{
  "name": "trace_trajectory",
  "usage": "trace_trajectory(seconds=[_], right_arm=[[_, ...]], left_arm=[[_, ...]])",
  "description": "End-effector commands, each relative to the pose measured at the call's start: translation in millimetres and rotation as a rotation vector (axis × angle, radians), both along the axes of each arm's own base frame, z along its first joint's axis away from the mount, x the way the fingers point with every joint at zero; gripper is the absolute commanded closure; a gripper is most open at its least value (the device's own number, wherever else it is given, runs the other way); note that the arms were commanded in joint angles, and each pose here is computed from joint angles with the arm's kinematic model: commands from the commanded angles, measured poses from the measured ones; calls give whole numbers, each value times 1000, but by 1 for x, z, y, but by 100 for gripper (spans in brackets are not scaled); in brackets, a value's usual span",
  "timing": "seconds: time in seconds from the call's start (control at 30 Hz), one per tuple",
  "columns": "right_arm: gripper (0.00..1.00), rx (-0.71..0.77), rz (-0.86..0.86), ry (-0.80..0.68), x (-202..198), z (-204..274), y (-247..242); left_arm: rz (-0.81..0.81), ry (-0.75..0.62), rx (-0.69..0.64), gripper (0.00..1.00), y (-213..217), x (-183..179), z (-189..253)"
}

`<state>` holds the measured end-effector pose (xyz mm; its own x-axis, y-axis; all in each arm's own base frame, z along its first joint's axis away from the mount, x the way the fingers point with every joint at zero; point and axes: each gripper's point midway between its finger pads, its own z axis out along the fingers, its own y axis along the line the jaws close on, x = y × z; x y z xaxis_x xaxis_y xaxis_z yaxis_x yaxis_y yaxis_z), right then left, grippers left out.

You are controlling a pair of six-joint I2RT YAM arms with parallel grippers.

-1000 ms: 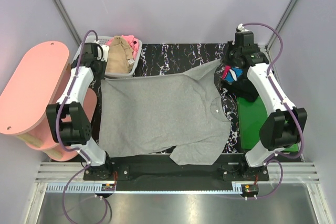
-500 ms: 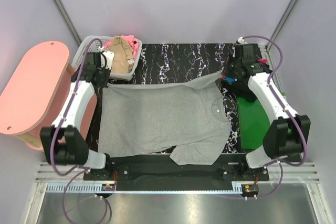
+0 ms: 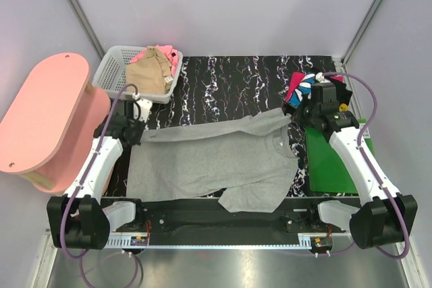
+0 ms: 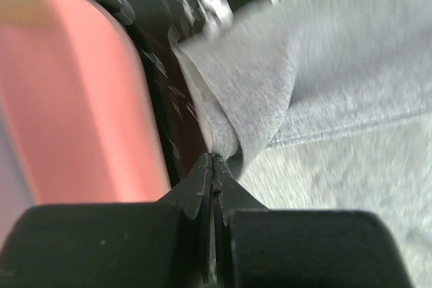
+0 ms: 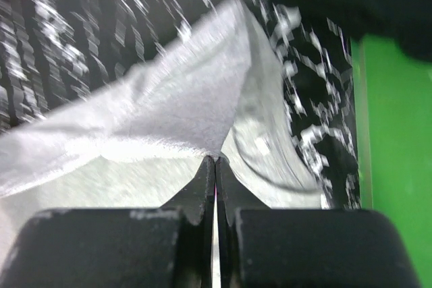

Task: Fold and stack the t-shirts
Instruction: Fold the flattened tshirt in 1/3 of the way

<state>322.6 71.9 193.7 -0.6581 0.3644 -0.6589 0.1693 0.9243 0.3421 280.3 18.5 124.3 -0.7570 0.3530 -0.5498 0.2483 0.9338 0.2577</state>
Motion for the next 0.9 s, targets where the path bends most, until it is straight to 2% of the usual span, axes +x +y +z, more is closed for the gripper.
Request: trace_trajectory(seconds=[0.0, 0.13, 0.17, 0.23, 0.27, 0.33, 0.37, 0.43, 0.5, 0.57, 0.67, 0.77, 0.8, 0.87], right_arm=[[100, 9, -6, 92, -22, -30, 1], [100, 29, 2, 194, -43, -58, 5], [97, 30, 4, 202, -46, -59, 6], [78, 32, 6, 192, -45, -54, 7], [77, 34, 2, 185, -44, -49, 7], [76, 38, 5, 142, -36, -30, 9], [70, 38, 8, 137, -34, -24, 10], [61, 35, 19, 110, -23, -8, 12], [60, 27, 25, 121, -16, -6, 15], [61, 22, 36, 99, -6, 3, 19], [71, 10, 49, 95, 17, -5, 25], [73, 18, 74, 148, 44, -33, 36], [73, 13, 80, 215, 50, -57, 39], [74, 31, 85, 240, 62, -70, 46]], left_arm=[[-13, 0, -4, 100, -1, -10, -17], [-27, 49, 1, 100, -2, -28, -36], [-19, 48, 8, 100, 1, -31, -35], [-49, 76, -3, 83, -3, -36, -32], [-55, 70, 0, 72, -3, -34, -27], [-53, 29, 19, 72, 0, -24, -7], [-45, 8, 27, 72, 1, -19, 3], [-46, -37, 12, 52, -1, -8, 33], [-74, -50, -30, 44, -11, -2, 52], [-84, -75, -87, 41, -21, 7, 77], [-138, -85, -145, 38, -42, 20, 92], [-184, -3, -146, 41, -60, 36, 70], [-186, 27, -138, 43, -62, 39, 60], [-201, 130, -112, 50, -67, 47, 28]])
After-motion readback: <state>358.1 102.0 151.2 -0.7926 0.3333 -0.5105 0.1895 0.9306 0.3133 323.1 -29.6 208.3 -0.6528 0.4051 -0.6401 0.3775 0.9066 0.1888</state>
